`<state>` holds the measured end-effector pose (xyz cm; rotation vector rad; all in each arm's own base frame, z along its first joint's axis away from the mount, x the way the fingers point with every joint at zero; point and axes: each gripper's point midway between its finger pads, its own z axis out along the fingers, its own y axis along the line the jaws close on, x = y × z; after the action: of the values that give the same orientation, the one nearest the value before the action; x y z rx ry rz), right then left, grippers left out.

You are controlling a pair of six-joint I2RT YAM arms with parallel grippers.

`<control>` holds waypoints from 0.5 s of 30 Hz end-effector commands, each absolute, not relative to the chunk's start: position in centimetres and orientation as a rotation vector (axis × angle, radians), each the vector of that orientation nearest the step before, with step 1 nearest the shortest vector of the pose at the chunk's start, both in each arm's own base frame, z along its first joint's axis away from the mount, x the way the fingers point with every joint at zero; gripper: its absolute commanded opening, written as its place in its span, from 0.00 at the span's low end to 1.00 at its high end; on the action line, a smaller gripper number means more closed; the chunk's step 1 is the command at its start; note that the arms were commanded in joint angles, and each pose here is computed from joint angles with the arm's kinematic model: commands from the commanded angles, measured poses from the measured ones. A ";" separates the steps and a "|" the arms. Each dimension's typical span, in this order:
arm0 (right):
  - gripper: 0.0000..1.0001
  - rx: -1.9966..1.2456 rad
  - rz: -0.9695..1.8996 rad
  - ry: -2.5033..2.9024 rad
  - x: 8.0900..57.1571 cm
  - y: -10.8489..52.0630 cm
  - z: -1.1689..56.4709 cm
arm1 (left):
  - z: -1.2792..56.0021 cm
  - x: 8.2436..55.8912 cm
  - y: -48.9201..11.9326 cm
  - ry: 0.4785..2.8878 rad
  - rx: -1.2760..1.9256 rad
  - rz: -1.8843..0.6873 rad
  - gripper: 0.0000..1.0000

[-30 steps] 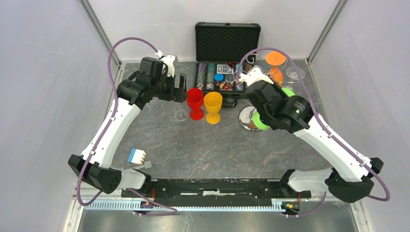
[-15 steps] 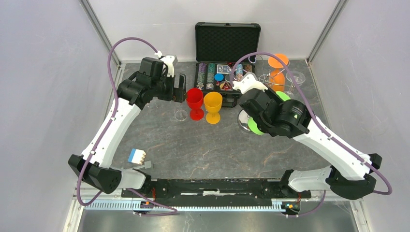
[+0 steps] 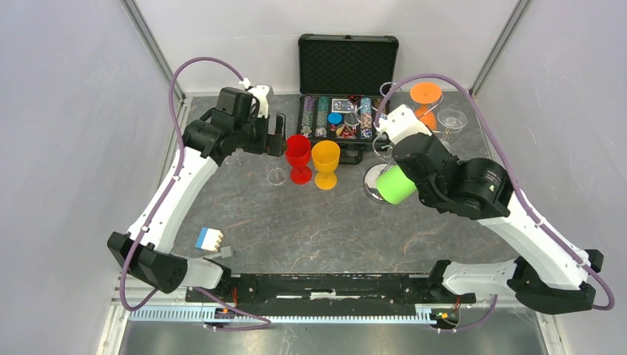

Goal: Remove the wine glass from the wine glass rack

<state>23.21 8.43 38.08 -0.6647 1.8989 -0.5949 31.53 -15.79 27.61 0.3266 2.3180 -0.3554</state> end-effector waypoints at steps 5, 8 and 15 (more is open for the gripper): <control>0.00 -0.646 -0.606 1.840 24.5 9.7 39.2 | 28.8 32.2 -16.2 2.261 0.351 -0.371 1.00; 0.00 -0.621 -0.658 1.808 25.2 10.0 39.9 | 28.8 32.2 -16.2 2.257 0.351 -0.372 1.00; 0.00 -0.567 -0.898 1.765 26.1 9.0 40.1 | 29.6 32.0 -16.2 2.222 0.343 -0.384 1.00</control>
<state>25.70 9.82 38.85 -0.6444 1.8188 -0.7605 31.80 -15.91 27.61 0.3260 2.3123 -0.3568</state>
